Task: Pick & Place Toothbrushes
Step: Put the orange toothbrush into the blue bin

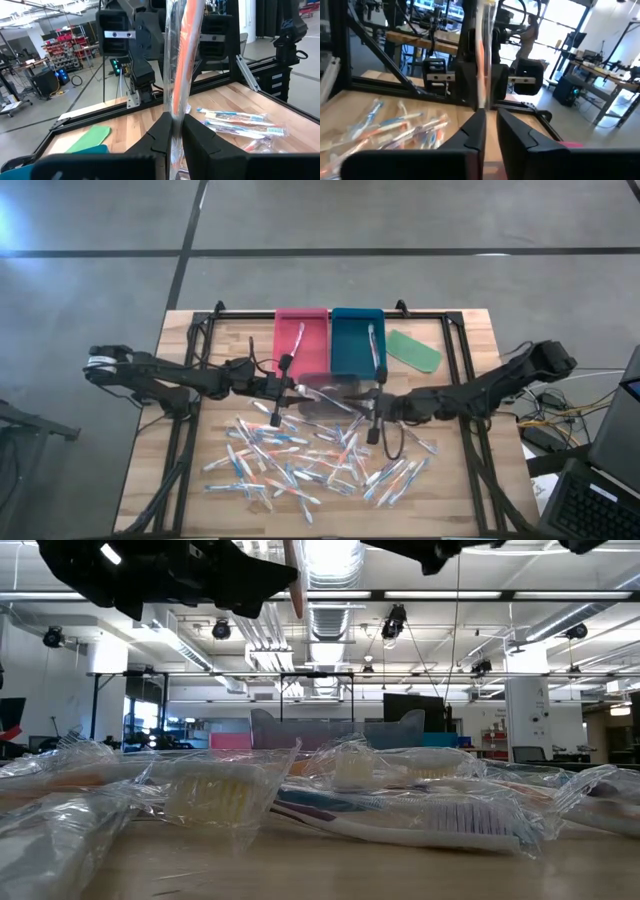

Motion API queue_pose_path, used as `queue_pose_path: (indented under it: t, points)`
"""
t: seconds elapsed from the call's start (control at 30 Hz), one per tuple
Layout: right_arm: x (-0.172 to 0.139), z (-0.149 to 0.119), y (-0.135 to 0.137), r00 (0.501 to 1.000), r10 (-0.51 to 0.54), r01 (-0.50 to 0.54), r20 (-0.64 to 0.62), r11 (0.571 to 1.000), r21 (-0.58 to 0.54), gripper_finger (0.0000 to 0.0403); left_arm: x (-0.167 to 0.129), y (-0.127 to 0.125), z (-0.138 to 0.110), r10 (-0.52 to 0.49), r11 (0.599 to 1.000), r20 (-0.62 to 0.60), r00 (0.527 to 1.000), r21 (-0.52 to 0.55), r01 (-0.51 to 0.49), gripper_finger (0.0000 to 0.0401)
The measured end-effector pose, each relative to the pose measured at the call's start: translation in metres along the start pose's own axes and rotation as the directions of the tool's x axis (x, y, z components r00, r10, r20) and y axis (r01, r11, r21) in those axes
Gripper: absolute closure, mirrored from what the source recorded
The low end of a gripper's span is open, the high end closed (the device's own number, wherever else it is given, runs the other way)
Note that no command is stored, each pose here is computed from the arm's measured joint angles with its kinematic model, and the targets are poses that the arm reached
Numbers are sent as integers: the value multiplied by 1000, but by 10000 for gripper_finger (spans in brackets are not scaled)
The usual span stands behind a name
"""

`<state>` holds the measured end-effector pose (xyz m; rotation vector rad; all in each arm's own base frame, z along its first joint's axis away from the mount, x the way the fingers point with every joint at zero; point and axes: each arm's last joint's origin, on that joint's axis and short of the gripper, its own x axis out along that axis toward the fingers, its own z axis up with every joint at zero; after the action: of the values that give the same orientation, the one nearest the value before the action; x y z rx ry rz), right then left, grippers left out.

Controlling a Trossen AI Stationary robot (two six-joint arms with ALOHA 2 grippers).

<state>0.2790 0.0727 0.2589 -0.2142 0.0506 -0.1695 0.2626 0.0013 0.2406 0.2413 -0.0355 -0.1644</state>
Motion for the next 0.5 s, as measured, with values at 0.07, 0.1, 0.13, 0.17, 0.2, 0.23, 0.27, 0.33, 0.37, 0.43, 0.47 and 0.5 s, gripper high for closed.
queue_pose_path:
  t: [0.07,0.1,0.13,0.17,0.2,0.23,0.27,0.33,0.37,0.43,0.47,0.5]
  points:
    - [9,5,3,1000,-2,2,6,1000,-13,339,0,0,0,0,1000,1,1000,0,0,366]
    - [12,7,5,1000,-3,3,8,1000,-24,330,0,0,0,0,1000,1,1000,0,0,366]
    - [15,8,6,1000,-2,2,5,999,-38,321,0,0,0,0,1000,0,1000,0,0,366]
    - [18,10,8,1000,-3,3,8,999,-46,313,0,0,0,0,1000,1,1000,0,0,366]
    - [22,12,9,1000,-4,4,12,999,-48,305,0,0,0,0,1000,1,1000,0,0,366]
    - [24,13,9,1000,-7,8,13,999,-47,297,0,0,0,0,1000,1,1000,-1,0,366]
    - [27,14,9,1000,-10,11,13,999,-42,289,0,0,0,0,1000,1,1000,-1,0,366]
    - [33,15,9,1000,-18,18,12,999,-29,275,0,0,0,0,1000,1,1000,-1,0,366]
    - [36,15,9,1000,-21,21,8,999,-30,268,0,0,0,0,1000,1,1000,-1,0,366]
    - [41,14,9,1000,-26,26,0,999,-32,255,0,0,0,0,1000,1,1000,-1,0,366]
    - [44,14,9,1000,-29,29,-8,999,-34,249,0,0,0,0,1000,2,1000,-1,0,366]
    - [46,14,9,999,-30,29,-15,999,-38,244,0,0,0,0,1000,2,1000,-1,0,366]
